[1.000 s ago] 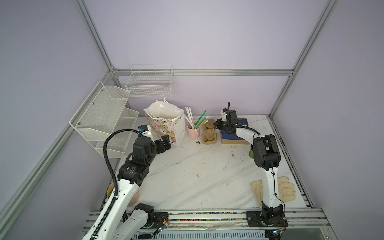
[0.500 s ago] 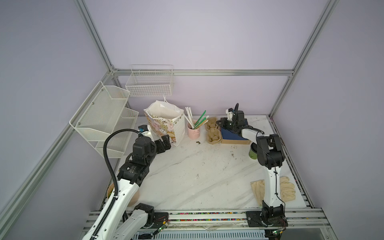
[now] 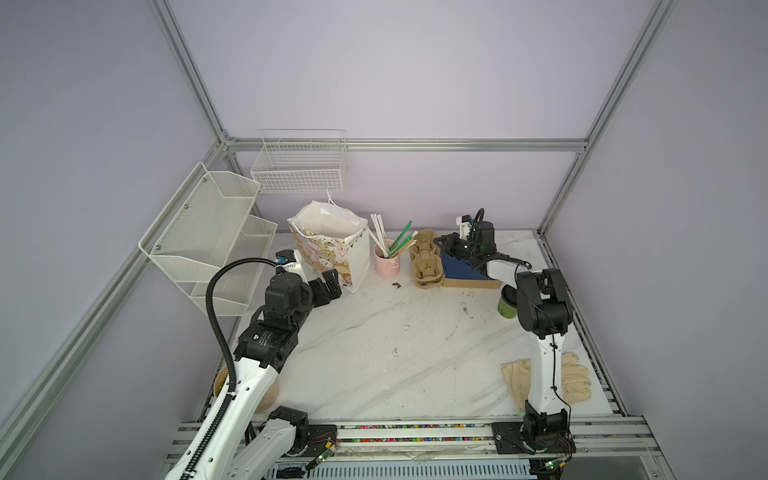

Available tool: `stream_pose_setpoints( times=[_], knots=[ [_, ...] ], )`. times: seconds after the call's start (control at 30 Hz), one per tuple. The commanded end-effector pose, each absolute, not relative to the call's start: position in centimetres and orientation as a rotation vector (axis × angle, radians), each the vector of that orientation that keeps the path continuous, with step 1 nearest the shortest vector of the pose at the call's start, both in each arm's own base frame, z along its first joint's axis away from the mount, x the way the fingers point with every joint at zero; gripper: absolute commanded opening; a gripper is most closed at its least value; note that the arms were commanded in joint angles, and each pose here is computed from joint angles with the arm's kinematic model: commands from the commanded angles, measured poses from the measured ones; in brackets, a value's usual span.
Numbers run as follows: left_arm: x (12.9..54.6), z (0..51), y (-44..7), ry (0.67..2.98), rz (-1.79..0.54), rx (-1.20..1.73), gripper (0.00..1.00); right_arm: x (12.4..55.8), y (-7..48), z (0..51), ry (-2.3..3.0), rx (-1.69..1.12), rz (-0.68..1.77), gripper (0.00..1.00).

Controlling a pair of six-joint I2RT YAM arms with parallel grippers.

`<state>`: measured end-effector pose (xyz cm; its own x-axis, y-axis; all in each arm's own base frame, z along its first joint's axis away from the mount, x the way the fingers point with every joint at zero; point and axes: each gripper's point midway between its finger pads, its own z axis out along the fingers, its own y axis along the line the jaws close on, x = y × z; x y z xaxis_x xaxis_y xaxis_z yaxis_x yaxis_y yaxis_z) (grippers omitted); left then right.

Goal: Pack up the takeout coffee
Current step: 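Lift the top tan cup carrier off the stack with right gripper, then carry the tan cup carrier toward the robot and lower it onto the table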

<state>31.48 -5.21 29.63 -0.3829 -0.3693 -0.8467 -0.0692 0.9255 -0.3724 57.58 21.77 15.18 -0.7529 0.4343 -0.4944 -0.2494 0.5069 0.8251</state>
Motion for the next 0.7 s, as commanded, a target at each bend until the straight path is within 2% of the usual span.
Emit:
stream_pose_setpoints(
  times=[0.0, 0.27, 0.47, 0.67],
  knots=[
    [31.6, 29.2, -5.1, 1.932, -0.337, -0.318, 1.00, 57.0, 20.7, 22.9, 1.900, 0.118, 1.276, 0.00],
    [31.4, 29.5, -5.0, 1.923, -0.339, -0.320, 1.00, 53.2, 17.9, 27.3, 1.850, 0.244, 1.195, 0.00],
    [31.2, 29.8, -5.1, 1.914, -0.352, -0.317, 1.00, 46.0, 16.7, 27.4, 1.898, 0.282, 1.152, 0.00],
    [31.2, 30.2, -5.4, 1.907, -0.376, -0.314, 1.00, 37.7, 15.8, 25.0, 2.016, 0.271, 1.058, 0.00]
  ],
)
